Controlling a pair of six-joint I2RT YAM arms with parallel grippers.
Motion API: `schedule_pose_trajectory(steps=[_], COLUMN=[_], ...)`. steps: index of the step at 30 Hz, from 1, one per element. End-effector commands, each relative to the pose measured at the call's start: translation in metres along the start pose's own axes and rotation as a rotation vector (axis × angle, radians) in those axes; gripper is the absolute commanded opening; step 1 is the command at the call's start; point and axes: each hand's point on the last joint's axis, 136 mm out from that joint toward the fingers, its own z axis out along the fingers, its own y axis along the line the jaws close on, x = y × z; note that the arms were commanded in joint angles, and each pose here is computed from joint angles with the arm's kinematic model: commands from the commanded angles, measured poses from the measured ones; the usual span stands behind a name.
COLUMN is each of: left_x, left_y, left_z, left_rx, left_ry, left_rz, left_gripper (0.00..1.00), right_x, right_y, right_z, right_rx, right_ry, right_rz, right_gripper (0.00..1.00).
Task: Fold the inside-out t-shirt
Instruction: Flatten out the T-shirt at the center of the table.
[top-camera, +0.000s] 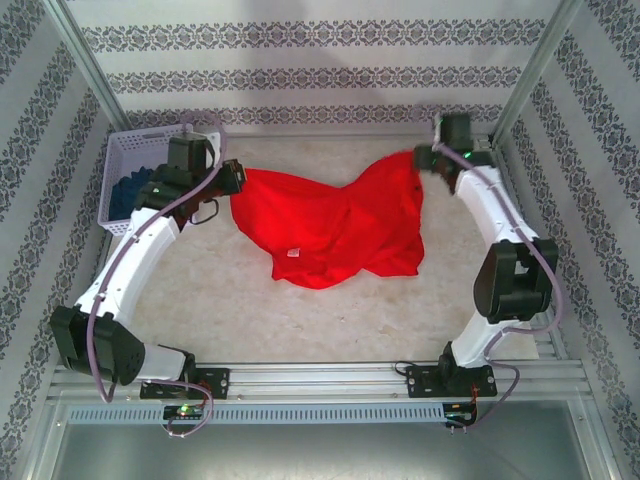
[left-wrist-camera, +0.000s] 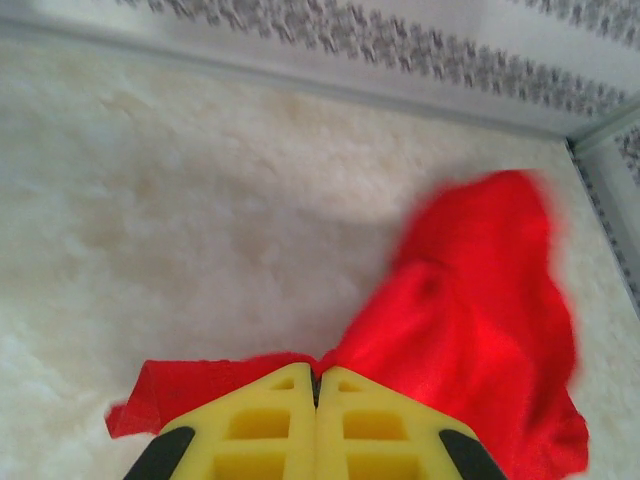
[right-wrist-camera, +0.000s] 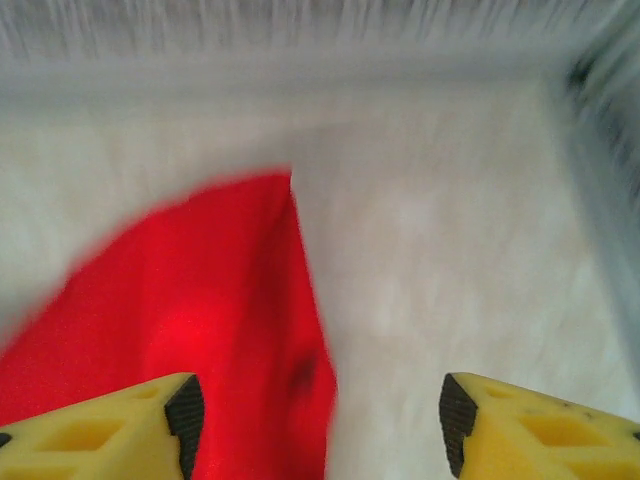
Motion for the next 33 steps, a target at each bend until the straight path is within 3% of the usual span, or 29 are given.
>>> schedule_pose_trajectory(steps=[1, 6, 9, 12, 18, 24, 29, 33], left_x=[0.006, 0.011, 0.009, 0.006, 0.002, -0.002, -0.003, -0.005], left_y=[-0.006, 0.001, 0.005, 0.006, 0.008, 0.008, 0.009, 0.01], left_z=[-0.004, 0.0, 0.0, 0.0, -0.001, -0.003, -0.004, -0.007], left_rx=[0.031, -0.002, -0.025, -0.031, -0.052, -0.061, -0.067, -0.074], left_ry=[0.013, 0.029, 0.021, 0.013, -0.002, -0.015, -0.019, -0.027], left_rz=[-0.032, -0.017, -0.012, -0.005, 0.006, 0.011, 0.014, 0.018], left_gripper=[0.0, 0.0, 0.0, 0.0, 0.0, 0.0, 0.0, 0.0], right_x=[-0.009, 0.086, 0.133, 0.162, 0.189, 0.201, 0.21, 0.218], right_y=[0.059, 0.213, 0.292, 0.341, 0.378, 0.386, 0.398, 0.398], right_z=[-0.075, -0.107, -0.113, -0.103, -0.07, -0.037, -0.025, -0.018], right_rx=[-0.082, -0.565, -0.714, -0.773, -0.755, -0.665, -0.675, -0.661], right_ry=[-0.196, -0.128, -0.07, 0.007, 0.091, 0.132, 0.181, 0.21], right_rz=[-0.153, -0.293, -0.364, -0.378, -0.357, -0.357, -0.363, -0.358], right_gripper=[0.73, 0.75, 0.69, 0.65, 0.63, 0.56, 0.47, 0.48])
